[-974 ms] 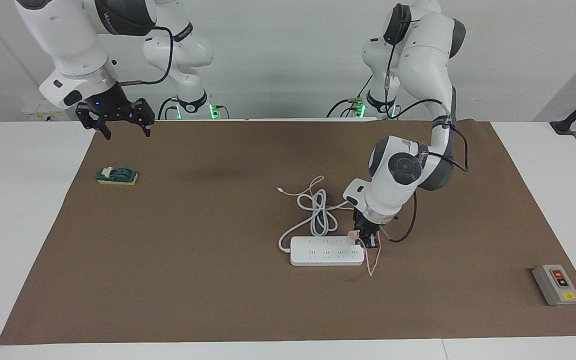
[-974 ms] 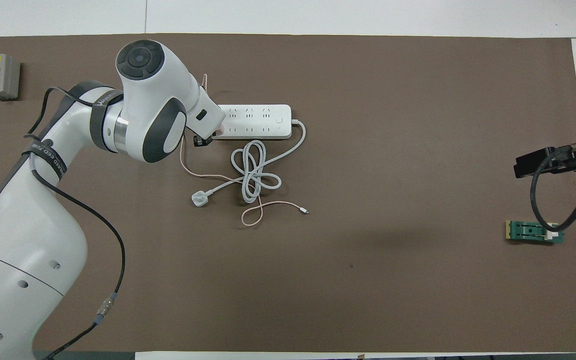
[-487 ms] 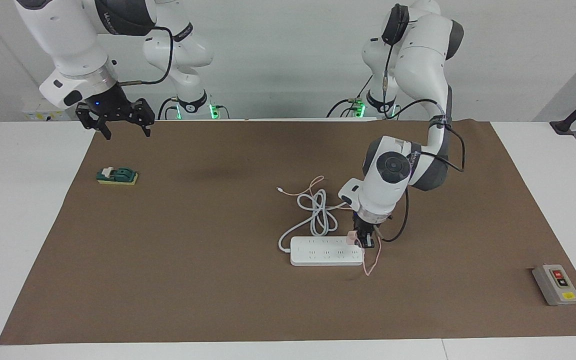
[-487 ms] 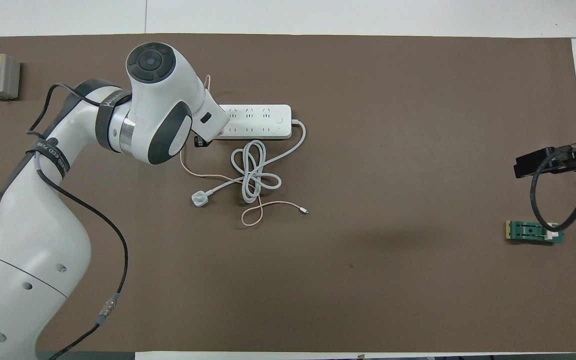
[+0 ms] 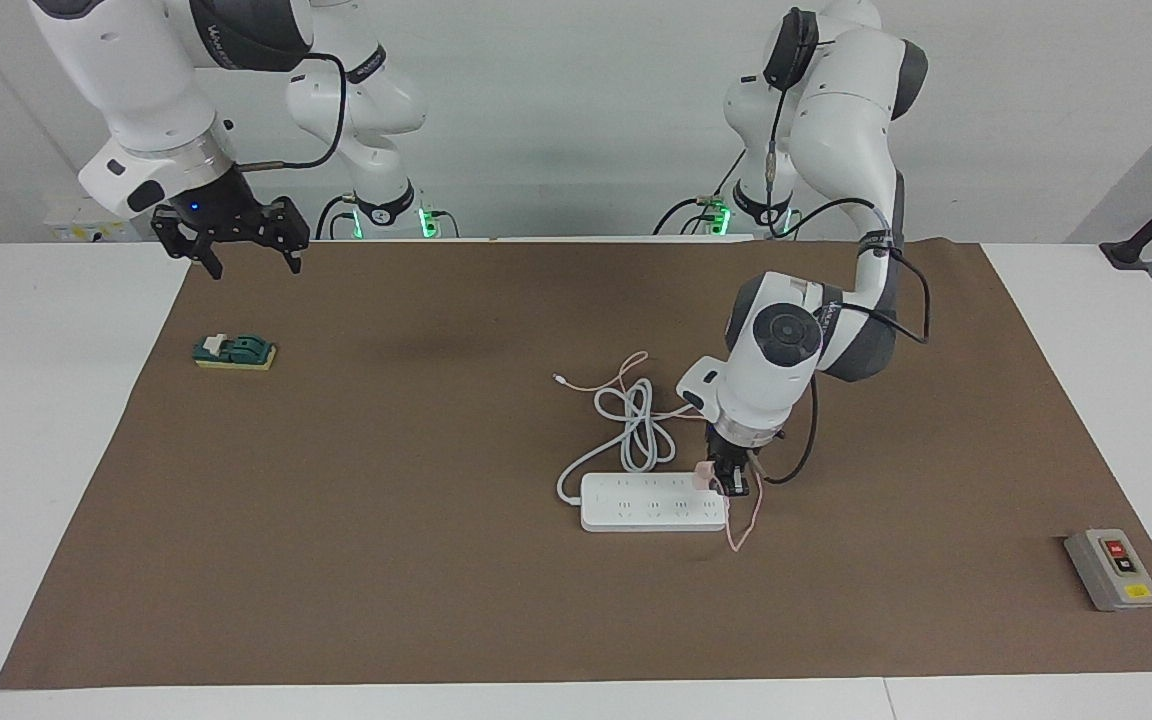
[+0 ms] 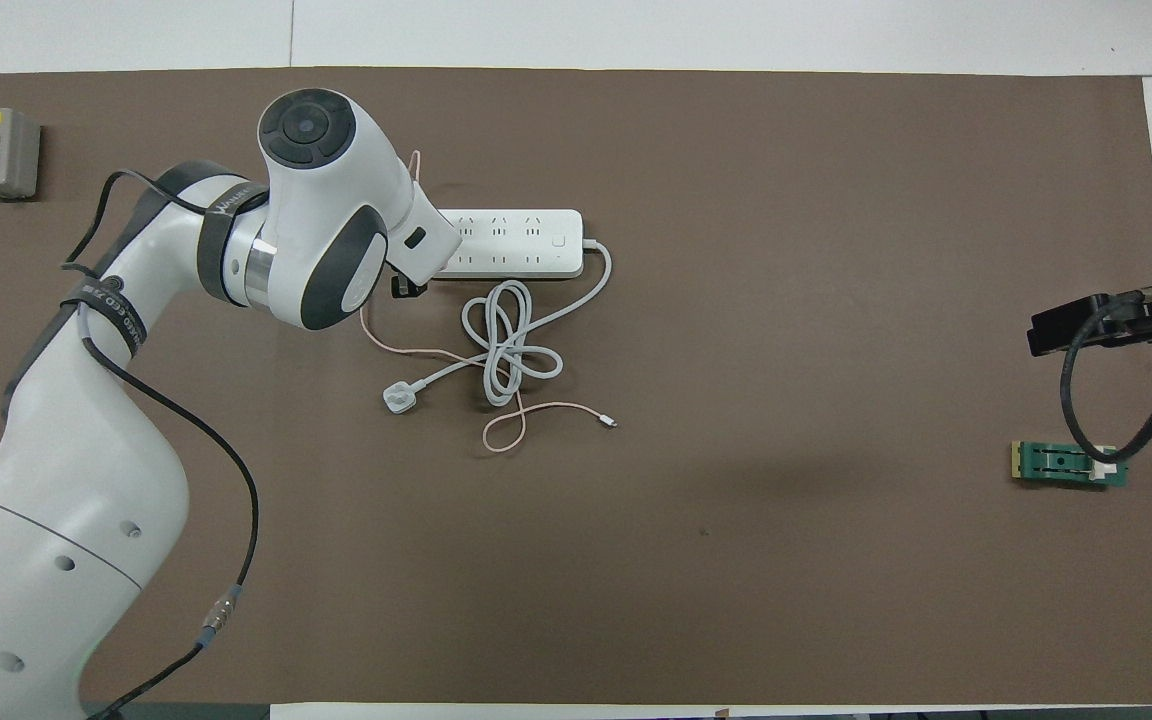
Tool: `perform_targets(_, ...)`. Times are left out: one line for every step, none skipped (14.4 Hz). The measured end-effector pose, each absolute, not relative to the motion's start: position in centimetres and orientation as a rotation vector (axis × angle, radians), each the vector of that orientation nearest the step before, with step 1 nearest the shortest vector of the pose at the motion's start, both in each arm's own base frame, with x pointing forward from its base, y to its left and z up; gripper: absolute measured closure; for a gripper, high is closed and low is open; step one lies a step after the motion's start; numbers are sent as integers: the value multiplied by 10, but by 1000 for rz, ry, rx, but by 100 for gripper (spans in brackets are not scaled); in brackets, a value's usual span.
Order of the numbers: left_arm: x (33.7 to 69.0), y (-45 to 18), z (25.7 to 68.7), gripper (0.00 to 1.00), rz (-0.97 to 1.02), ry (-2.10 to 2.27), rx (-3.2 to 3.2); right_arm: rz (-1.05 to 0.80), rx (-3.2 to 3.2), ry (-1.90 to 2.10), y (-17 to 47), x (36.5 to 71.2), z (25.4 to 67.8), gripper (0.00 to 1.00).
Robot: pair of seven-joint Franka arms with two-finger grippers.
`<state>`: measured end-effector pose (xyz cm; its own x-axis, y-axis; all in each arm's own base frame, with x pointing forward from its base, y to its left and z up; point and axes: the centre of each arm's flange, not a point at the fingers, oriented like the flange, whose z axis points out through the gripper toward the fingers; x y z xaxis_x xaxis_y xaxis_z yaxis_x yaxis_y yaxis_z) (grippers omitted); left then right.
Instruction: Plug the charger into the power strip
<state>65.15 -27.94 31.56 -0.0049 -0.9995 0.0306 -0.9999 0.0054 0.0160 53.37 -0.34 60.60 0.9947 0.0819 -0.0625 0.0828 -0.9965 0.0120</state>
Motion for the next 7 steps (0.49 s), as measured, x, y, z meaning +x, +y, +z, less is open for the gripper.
perform_targets(654,-281,312,39,28,-2171,2202,-97,3123,129,-3,534,606,0)
perform_targets(656,-281,316,29,50,-2141,2210,-97,3123,129,-3,534,606,0)
perform_targets(658,-282,322,18,74,-2119,2216,-97,3123,129,-3,534,606,0)
perform_targets(661,-284,331,4,105,-2097,2223,-97,3123,129,-3,534,606,0)
perform_targets(663,-284,343,0,141,-2073,2232,-97,3123,129,-3,534,606,0)
perform_targets(665,-282,358,0,176,-2054,2242,-97,3123,129,-3,534,606,0)
perform_targets(668,-276,375,0,211,-2043,2260,-97,3123,129,-3,534,606,0)
